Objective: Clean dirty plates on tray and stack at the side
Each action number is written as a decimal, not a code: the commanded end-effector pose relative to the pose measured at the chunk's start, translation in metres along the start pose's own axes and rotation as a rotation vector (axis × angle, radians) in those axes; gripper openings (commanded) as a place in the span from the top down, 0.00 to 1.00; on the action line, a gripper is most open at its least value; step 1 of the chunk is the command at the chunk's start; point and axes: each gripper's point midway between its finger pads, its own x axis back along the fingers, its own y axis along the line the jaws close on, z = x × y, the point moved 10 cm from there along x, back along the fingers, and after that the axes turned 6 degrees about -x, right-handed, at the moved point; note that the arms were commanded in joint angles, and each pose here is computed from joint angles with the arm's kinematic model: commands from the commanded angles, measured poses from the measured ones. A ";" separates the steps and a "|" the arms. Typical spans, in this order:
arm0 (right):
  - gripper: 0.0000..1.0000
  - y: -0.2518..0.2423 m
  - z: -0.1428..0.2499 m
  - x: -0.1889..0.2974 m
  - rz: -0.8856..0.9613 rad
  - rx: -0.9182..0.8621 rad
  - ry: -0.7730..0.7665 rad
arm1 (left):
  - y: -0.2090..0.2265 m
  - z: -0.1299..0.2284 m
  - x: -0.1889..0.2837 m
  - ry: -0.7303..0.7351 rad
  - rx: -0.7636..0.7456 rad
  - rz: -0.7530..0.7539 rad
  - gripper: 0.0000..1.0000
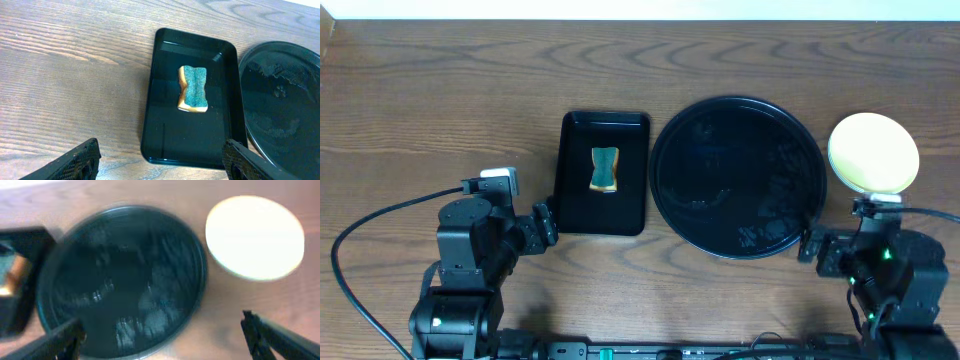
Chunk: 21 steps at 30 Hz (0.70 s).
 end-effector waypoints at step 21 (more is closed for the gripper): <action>0.01 -0.018 0.075 -0.057 -0.093 -0.013 -0.535 | 0.001 0.001 -0.001 0.002 -0.008 -0.010 0.21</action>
